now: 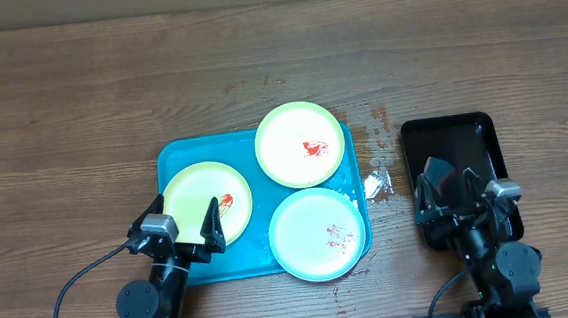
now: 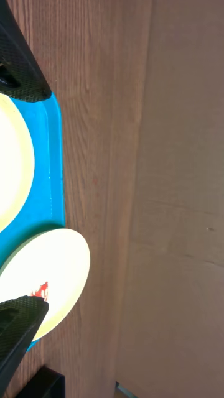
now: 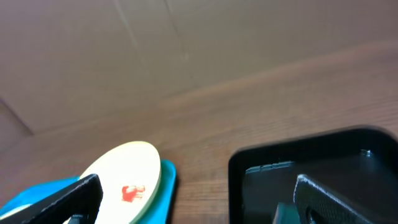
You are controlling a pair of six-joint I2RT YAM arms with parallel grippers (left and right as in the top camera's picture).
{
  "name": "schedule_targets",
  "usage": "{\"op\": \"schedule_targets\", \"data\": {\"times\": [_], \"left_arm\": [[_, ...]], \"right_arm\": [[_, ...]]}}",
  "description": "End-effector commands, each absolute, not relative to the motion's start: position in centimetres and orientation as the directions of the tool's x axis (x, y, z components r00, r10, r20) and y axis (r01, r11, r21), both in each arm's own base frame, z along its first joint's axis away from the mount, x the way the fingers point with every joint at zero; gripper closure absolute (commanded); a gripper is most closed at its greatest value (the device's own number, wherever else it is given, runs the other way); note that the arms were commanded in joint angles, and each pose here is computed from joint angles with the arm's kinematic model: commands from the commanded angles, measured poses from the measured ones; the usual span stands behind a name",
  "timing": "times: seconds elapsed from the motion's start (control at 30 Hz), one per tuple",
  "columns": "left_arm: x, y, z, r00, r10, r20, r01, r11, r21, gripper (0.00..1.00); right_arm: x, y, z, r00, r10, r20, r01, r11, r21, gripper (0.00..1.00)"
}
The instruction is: Clean dirty plates on tray and stack at the side
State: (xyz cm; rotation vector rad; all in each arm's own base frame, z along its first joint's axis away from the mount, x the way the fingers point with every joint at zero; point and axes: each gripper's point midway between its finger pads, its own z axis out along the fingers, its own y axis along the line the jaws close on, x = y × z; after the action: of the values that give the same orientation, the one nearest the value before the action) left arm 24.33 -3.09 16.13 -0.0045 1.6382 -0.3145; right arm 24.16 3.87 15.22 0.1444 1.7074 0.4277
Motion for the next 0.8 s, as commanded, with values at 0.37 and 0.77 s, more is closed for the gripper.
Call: {"op": "schedule_targets", "data": {"times": [0.37,0.77], "left_arm": [[24.3,-2.8,16.1,-0.092,-0.204,-0.975,0.171,0.961,-0.217,0.00],[24.3,-2.8,16.1,-0.092,-0.204,-0.975,0.171,0.961,-0.217,0.00]], "right_arm": [[22.4,9.1,26.6,-0.473,0.342,-0.812,-0.318,0.793,0.519,0.00],[22.1,14.7,30.9,-0.777,0.219,-0.591,-0.404,0.546,0.734,0.00]]}}
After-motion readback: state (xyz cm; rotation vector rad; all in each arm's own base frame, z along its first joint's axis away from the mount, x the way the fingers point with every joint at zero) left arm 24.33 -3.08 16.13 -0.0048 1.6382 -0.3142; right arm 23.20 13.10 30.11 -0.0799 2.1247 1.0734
